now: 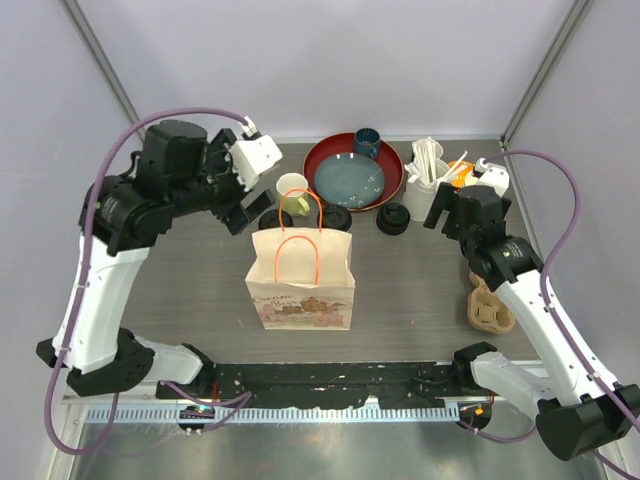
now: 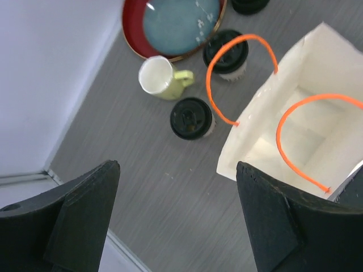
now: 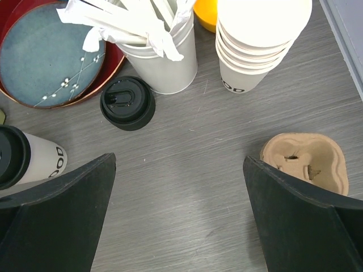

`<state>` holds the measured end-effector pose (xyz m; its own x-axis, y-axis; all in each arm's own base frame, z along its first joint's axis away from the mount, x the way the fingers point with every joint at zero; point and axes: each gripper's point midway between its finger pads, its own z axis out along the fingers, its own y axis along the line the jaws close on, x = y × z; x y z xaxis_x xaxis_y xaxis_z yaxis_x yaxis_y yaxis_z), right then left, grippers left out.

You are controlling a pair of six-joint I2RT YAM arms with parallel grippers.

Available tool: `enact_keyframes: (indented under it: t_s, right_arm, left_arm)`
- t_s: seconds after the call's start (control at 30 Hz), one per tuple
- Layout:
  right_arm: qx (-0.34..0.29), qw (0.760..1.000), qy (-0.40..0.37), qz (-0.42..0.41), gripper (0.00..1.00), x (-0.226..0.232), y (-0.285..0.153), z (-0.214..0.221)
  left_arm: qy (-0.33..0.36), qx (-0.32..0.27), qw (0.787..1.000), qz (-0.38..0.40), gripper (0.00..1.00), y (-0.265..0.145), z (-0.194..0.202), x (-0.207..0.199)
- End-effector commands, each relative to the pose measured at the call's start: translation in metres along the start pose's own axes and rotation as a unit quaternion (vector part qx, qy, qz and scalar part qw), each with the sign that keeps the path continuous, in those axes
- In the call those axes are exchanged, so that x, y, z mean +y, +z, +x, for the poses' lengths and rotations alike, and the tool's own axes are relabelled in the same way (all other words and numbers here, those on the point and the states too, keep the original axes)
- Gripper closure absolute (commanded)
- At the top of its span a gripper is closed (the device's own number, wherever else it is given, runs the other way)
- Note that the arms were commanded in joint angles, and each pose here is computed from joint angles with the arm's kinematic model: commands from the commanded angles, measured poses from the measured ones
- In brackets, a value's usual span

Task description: Pack the takeout coffee

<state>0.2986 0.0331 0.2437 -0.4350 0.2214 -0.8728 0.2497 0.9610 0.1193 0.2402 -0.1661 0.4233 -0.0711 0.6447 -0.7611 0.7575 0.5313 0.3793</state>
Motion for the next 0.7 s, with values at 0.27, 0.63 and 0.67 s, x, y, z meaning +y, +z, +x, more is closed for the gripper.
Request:
enact_keyframes:
  t_s: [0.27,0.63,0.67]
  right_arm:
    - [0.015,1.0,-0.013,-0.001,0.0,0.004,0.014,0.01]
    - [-0.009,0.998,0.023,0.06,0.01,-0.025,0.007,0.007]
    - [-0.014,0.997,0.033,0.065,0.04,-0.03,0.004,0.006]
  left_arm:
    - [0.027,0.078,0.969,0.233,0.02,0.055,0.085,-0.054]
    - [-0.029,0.145,0.937,0.317,0.28,0.08,0.119,-0.083]
    - [-0.034,0.144,0.939,0.312,0.3,0.082,0.12,-0.082]
